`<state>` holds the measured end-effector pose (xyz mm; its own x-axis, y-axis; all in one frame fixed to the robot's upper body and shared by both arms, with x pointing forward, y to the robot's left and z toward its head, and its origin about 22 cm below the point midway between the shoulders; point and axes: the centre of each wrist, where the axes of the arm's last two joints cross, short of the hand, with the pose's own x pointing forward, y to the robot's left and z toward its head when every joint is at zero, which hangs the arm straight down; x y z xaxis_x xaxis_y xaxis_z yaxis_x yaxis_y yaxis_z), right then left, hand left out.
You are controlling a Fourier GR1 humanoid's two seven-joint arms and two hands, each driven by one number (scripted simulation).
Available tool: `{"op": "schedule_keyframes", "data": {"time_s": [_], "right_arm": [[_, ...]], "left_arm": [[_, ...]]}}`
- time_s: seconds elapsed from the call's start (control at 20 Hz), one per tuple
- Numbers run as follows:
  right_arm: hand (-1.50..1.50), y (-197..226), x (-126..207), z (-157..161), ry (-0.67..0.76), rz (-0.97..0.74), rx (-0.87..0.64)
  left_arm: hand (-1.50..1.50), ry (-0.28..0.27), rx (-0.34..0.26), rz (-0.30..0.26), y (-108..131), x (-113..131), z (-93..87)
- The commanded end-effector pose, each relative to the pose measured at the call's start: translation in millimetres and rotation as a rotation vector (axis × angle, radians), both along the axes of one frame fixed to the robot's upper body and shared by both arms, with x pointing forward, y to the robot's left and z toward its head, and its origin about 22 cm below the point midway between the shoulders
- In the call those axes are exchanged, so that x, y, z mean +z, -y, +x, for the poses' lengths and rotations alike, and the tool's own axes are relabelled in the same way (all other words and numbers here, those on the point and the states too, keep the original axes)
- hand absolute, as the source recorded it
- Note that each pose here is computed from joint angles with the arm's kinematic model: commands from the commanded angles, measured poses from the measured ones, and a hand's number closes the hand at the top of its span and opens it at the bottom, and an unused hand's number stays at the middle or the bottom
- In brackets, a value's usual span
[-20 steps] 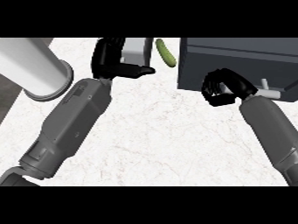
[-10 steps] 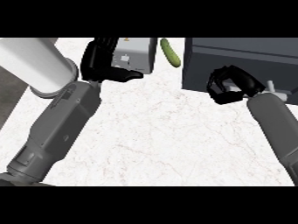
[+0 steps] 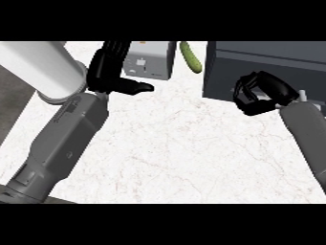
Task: Pick up the cup, place it into the drawer and close the drawer
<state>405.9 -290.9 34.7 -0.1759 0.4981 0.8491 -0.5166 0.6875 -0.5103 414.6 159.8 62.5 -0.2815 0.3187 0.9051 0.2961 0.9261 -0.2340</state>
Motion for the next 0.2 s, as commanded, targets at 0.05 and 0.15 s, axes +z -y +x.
{"op": "schedule_keyframes", "data": {"time_s": [0.05,0.15], "right_arm": [[1.50,29.2,92.5,30.6,0.219,-0.073,-0.192],[1.50,37.4,91.3,27.5,0.203,-0.061,-0.197]], "left_arm": [[-1.50,0.003,-0.015,-0.011,1.6,-0.1,-1.8],[-1.50,0.003,-0.022,-0.006,-4.6,-3.4,-3.6]]}}
